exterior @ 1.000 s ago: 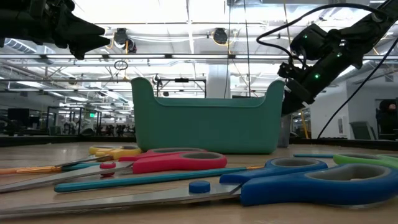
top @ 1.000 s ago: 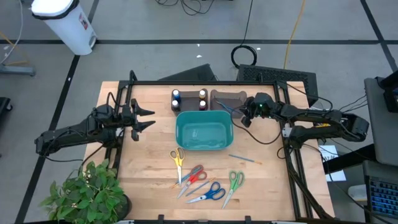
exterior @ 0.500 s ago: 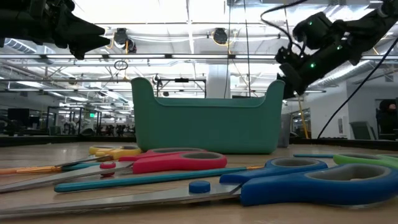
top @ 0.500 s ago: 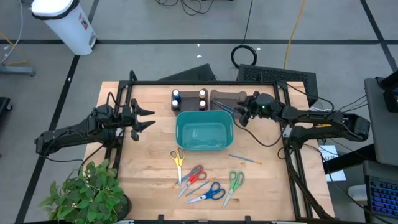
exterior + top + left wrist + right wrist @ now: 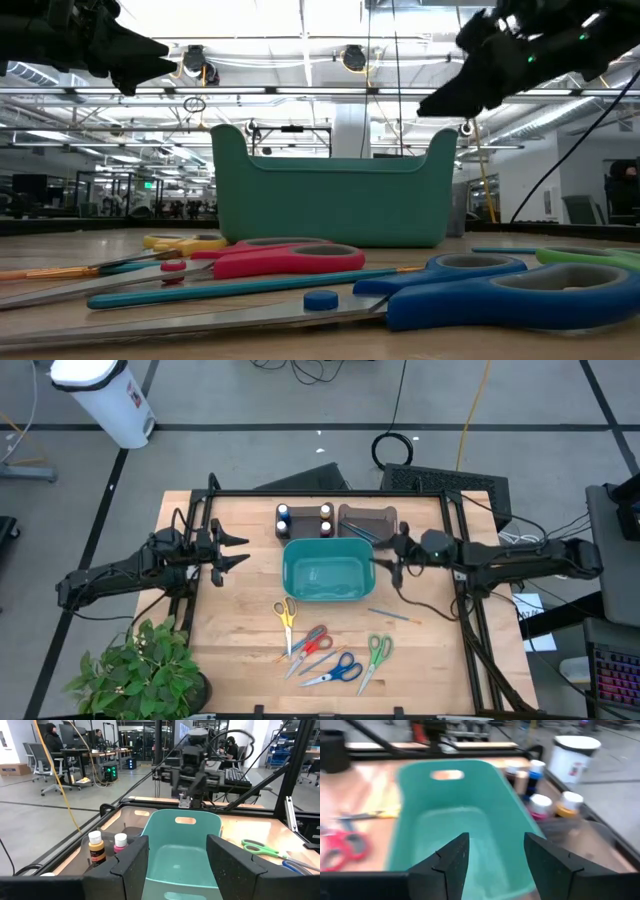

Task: Pick & Place Paint Supplies
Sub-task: Put the blue paint brush into the right black bin

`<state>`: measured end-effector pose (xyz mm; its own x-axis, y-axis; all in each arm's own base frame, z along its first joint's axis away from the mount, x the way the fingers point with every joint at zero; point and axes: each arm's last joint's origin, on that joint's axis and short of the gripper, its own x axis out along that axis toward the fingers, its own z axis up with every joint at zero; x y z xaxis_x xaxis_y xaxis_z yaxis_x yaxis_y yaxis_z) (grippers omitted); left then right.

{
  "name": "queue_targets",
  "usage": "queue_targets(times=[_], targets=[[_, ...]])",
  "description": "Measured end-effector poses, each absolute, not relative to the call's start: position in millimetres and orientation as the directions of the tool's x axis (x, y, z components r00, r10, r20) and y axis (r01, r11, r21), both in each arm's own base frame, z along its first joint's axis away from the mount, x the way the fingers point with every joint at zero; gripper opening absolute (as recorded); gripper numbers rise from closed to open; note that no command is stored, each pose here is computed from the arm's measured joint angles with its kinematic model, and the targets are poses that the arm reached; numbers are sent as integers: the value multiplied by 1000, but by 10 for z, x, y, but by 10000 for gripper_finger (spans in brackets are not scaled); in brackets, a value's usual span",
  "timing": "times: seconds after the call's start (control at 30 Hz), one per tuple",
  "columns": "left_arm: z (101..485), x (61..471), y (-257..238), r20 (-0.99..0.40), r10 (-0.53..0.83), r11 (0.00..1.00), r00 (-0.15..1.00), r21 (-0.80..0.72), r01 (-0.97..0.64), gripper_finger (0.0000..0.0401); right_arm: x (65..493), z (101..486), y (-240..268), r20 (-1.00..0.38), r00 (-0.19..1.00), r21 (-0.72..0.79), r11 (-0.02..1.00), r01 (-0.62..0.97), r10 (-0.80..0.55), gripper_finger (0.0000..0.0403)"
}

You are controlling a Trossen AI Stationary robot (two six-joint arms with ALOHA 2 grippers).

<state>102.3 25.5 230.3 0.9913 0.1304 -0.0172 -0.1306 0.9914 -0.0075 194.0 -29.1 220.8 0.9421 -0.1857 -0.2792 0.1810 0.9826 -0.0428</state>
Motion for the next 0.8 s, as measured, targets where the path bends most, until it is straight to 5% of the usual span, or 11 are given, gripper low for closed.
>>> queue_targets(times=[0.5, 0.8], targets=[[2303, 1023, 255, -17, 131, 991, 991, -7, -131, 207, 1940, 2333, 401, -154, 975, 66, 986, -151, 160, 187], [2304, 1023, 255, -17, 131, 991, 991, -7, -131, 207, 1927, 2475, 533, -3, 974, 11, 974, -225, 225, 181]])
